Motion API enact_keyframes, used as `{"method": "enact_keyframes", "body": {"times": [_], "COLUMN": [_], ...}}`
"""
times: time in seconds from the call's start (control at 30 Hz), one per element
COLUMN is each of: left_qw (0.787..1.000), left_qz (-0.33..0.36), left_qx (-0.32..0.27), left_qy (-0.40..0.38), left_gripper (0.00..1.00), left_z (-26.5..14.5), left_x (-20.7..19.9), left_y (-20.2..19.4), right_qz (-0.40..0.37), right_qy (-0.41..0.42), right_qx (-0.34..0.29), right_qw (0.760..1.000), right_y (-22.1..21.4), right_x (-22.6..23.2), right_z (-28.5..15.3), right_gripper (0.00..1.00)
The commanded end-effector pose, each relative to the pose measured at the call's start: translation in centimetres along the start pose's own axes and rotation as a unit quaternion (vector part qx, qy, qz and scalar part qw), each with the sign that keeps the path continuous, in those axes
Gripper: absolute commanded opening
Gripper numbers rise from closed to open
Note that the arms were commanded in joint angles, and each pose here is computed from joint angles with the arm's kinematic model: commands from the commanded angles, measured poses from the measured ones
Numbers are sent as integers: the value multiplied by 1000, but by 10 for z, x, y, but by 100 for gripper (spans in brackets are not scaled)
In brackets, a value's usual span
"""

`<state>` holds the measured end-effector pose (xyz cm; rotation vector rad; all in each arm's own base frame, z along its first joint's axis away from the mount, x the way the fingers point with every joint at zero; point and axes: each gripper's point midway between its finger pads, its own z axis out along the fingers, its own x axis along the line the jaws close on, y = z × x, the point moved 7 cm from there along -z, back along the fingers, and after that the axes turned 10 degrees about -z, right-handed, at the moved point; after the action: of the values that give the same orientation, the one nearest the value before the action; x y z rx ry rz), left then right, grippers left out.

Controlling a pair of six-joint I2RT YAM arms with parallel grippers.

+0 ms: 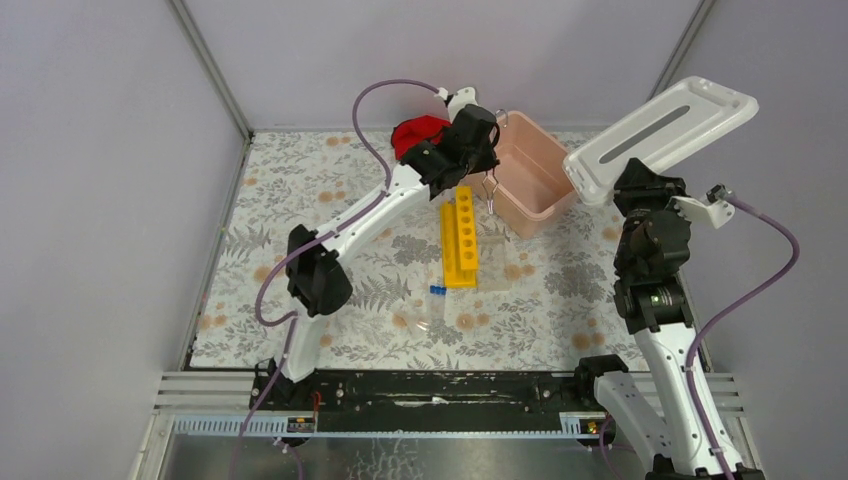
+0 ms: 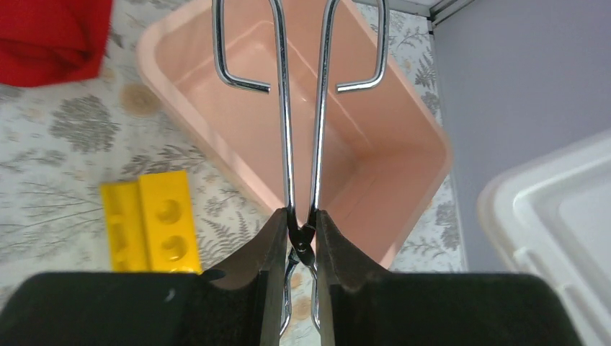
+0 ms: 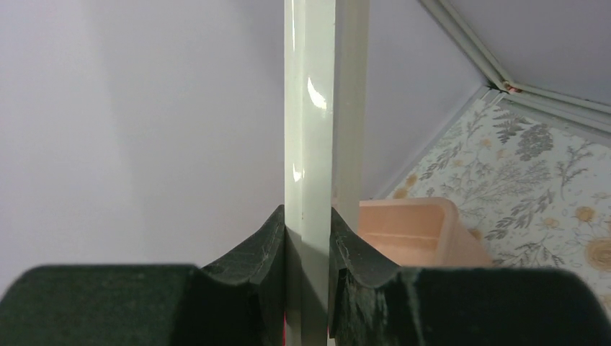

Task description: Organize the chemistry lab equipment

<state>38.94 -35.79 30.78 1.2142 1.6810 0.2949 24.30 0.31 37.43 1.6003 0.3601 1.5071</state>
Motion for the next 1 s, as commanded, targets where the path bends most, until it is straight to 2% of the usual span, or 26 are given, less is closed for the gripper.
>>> {"method": "enact_keyframes", "body": {"times": [0.0,0.4,0.67,0.97], "left_qw": [989,947,933,922], "left_qz": [-124,-289,-331,-361], "left_qx": [-11,-43,-82,-100], "left_qy": [-82,-137,-114,-98], "left_gripper": [0,0,0,0], "left_z": [22,70,90,114], "left_x": [-26,-49,-50,-46], "left_y": [19,14,-3,-21], "right_qz": [2,-14,-20,-29], "right_qy": [-9,-6,-1,-2], "right_qx": [-44,-35,-30,-30], "right_qw": [999,999,999,999], "right_y": [17,5,4,-2], "right_x": [-6,-20,-21,-25], "right_z": [-8,-18,-21,-19], "right_gripper": [0,0,0,0]}}
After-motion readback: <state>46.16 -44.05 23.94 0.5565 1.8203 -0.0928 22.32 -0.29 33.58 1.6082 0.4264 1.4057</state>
